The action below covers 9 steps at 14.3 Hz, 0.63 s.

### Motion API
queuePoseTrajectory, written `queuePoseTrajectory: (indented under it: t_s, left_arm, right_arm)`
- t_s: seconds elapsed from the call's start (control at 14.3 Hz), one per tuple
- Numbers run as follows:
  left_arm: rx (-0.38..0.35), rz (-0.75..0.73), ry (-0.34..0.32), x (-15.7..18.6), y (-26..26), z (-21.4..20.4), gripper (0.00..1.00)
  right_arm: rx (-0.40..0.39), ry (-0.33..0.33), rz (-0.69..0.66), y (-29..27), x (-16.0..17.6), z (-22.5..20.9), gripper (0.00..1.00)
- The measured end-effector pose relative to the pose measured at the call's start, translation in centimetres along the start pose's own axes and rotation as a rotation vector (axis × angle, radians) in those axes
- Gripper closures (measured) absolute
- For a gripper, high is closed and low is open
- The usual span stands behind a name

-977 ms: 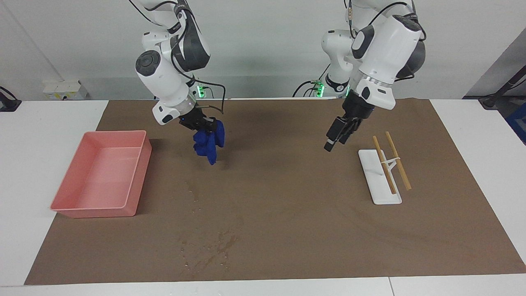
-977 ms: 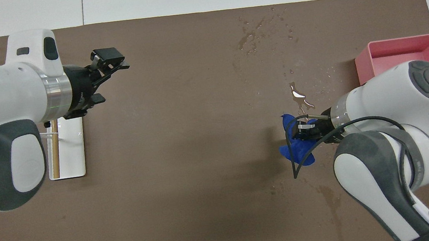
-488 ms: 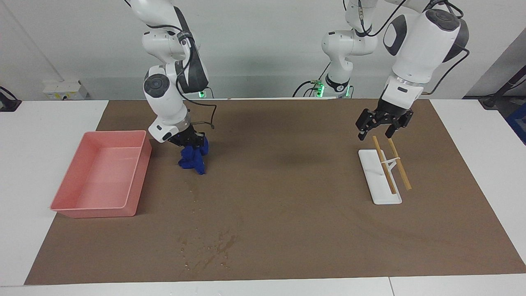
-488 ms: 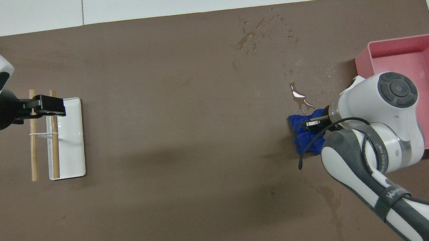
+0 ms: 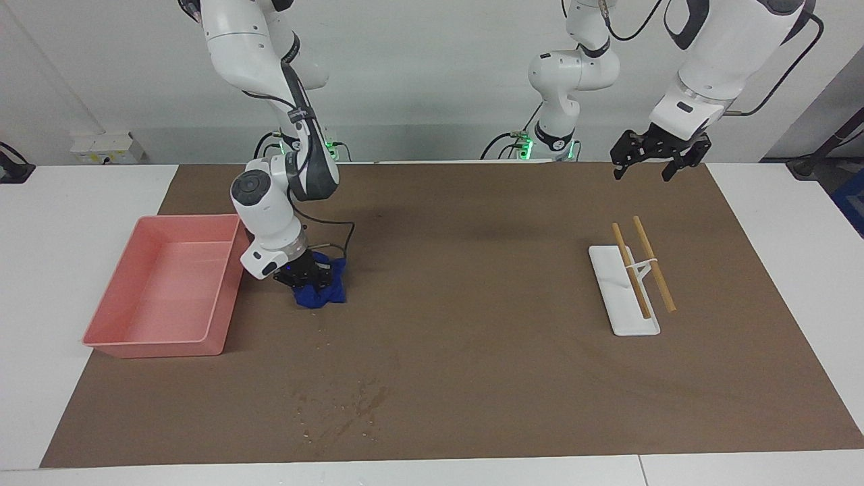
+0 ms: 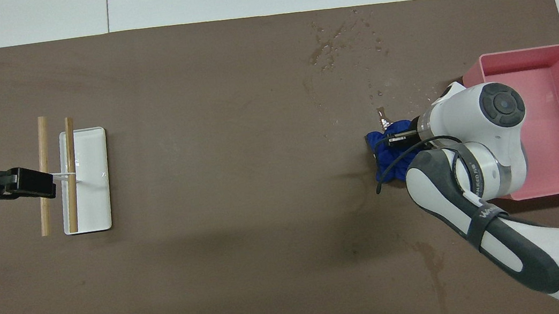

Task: Wipe water with towel using both arms
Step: 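Wipe the water spill with the towel using the right gripper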

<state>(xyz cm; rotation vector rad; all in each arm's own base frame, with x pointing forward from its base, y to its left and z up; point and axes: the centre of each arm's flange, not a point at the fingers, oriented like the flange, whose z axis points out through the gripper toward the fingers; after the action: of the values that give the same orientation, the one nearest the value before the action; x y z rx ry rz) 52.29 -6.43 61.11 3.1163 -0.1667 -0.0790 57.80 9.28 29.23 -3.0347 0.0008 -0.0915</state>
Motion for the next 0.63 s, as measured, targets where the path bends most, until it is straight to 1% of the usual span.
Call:
queuePoseTrajectory:
  t_s: [0.14, 0.35, 0.49, 0.63]
  left_arm:
    - [-0.007, -0.012, 0.012, 0.1, -0.8, 0.5, 0.00]
    - [-0.014, -0.028, 0.021, 0.1, -1.7, -0.8, 0.00]
    - [-0.013, -0.024, 0.020, 0.1, -1.9, -1.9, 0.00]
    - [-0.013, -0.010, 0.024, 0.4, -1.8, -2.1, 0.00]
  right_arm:
    - [-0.012, 0.027, -0.028, -0.2, 2.0, 0.1, 0.82]
    - [-0.040, 0.075, -0.073, -0.3, 5.3, 0.3, 0.82]
    - [-0.034, 0.096, -0.071, -0.3, 7.1, 0.4, 0.82]
    - [-0.027, 0.116, -0.066, -0.2, 8.7, 0.6, 0.82]
